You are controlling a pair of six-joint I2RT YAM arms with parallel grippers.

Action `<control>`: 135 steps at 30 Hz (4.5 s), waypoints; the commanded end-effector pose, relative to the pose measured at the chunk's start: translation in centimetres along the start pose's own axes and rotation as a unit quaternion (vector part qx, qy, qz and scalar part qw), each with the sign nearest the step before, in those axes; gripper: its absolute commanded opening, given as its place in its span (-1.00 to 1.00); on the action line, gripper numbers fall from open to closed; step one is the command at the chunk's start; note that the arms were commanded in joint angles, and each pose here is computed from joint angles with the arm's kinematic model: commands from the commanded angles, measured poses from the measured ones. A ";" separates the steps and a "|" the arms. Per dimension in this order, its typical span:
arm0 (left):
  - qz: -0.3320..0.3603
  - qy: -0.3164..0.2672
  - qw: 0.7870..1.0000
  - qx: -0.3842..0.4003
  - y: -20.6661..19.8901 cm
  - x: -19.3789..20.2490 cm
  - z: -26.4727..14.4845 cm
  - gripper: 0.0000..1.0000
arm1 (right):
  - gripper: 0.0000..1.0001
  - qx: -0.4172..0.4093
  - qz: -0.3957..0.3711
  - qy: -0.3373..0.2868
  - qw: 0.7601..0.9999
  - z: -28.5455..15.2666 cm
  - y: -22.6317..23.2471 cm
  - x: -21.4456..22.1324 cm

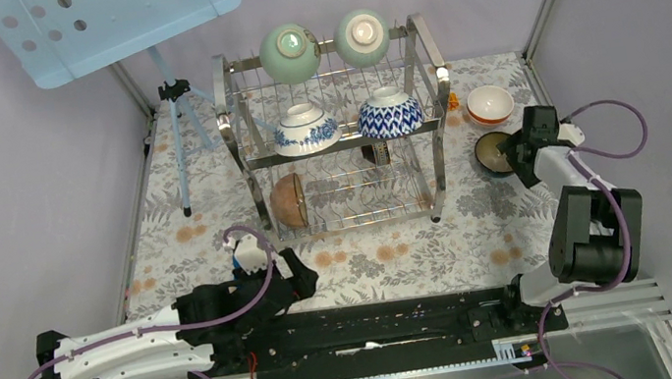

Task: Unload the bowls from the dish rack
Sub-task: Place the bowl at the center of the board, then pick up the bowl from the dish rack.

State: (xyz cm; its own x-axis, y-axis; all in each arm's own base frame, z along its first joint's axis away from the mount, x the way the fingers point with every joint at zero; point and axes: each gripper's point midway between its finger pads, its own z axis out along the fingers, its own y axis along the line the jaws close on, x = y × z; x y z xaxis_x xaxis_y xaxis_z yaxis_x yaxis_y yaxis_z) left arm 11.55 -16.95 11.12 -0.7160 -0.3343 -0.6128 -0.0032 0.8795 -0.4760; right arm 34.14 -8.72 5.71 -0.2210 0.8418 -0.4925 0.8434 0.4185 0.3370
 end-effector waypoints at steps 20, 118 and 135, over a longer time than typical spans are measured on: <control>-0.039 -0.106 0.993 -0.025 1.5 -6.4 -3.2 0.98 | 0.89 -0.232 -0.032 -0.093 0.968 -19.2 7.2 -4.3; -0.071 -0.155 0.985 -0.019 3.3 -8.2 -3.9 0.98 | -0.03 -0.791 -0.328 -0.013 0.516 -31.1 14.8 38.7; -0.055 -0.153 0.986 -0.034 3.3 -7.9 -3.5 0.97 | -0.04 -0.811 -0.304 0.020 0.500 -30.2 17.0 39.6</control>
State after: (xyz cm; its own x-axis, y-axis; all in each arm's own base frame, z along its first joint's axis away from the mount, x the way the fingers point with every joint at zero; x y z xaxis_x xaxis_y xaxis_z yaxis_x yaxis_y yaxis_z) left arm 14.47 -10.13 16.25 -0.4805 -0.5078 -0.7150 -0.1270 0.8470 -0.5162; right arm 24.63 41.27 10.55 -0.3241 0.2201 -0.9200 -0.8283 0.4039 0.3884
